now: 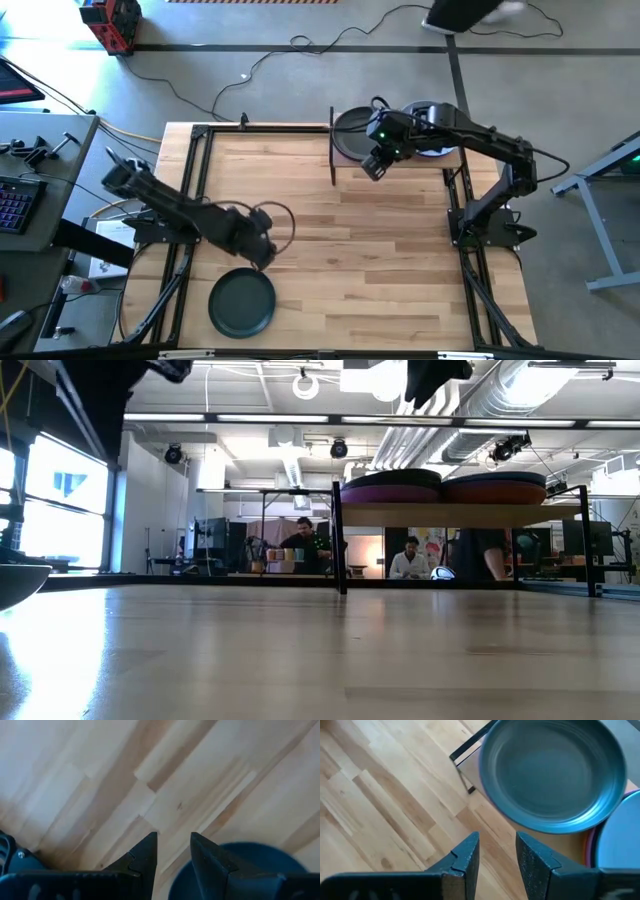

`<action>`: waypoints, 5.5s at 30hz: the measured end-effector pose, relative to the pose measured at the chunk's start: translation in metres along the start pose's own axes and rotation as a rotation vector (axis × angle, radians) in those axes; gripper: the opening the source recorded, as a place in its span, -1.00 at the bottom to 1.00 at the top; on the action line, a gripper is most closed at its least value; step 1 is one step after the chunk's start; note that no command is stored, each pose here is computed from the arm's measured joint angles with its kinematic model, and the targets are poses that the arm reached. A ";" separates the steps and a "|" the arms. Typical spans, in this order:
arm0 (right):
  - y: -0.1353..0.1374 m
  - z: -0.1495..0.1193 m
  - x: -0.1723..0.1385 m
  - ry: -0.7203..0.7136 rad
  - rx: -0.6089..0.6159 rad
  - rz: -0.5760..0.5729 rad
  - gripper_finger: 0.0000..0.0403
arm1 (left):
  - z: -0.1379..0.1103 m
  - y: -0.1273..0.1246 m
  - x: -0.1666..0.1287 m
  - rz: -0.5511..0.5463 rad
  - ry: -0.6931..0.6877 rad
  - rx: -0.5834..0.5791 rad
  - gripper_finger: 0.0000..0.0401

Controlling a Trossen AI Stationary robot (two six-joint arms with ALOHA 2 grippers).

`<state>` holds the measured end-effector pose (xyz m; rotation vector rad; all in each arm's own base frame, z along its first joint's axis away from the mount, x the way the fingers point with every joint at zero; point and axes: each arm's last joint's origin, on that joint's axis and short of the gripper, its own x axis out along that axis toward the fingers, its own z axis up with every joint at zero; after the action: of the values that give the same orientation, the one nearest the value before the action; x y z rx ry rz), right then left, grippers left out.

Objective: Place and stack plates onto a shelf
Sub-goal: Stack the black plate on top of the other black plate on the shelf

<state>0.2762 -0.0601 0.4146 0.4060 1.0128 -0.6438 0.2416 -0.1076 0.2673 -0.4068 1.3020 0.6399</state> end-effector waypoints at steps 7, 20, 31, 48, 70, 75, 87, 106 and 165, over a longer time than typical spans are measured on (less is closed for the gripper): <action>0.007 -0.008 -0.002 0.030 -0.047 0.002 -0.47 | -0.010 -0.030 0.042 0.101 0.162 0.085 -0.47; 0.008 -0.013 -0.003 0.071 -0.082 -0.015 -0.47 | -0.020 -0.054 0.073 0.088 0.253 0.263 -0.47; 0.008 -0.013 -0.003 0.072 -0.079 -0.016 -0.47 | -0.034 -0.061 0.069 0.017 0.292 0.529 -0.47; 0.008 -0.013 -0.003 0.071 -0.055 -0.016 -0.47 | -0.041 -0.061 0.081 -0.017 0.257 0.674 -0.47; 0.008 -0.013 -0.003 0.067 -0.002 -0.016 -0.47 | -0.055 -0.053 0.103 0.009 0.237 0.698 -0.47; 0.009 -0.013 -0.003 0.066 0.000 -0.009 -0.47 | -0.055 -0.053 0.103 0.017 0.230 0.688 -0.60; 0.009 -0.011 -0.003 0.048 0.036 0.003 -0.47 | -0.054 -0.052 0.100 0.016 0.242 0.646 -0.97; 0.009 -0.012 -0.003 0.061 0.029 -0.005 -0.47 | -0.024 -0.006 0.024 -0.144 -0.013 0.308 -1.00; -0.026 0.073 0.003 -0.538 0.049 0.066 -0.46 | 0.144 0.196 -0.053 0.073 -0.625 -0.269 -1.00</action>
<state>0.3071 -0.1236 0.4468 0.2846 0.4705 -0.6714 0.2178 0.1194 0.3668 -0.3384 0.6393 0.9205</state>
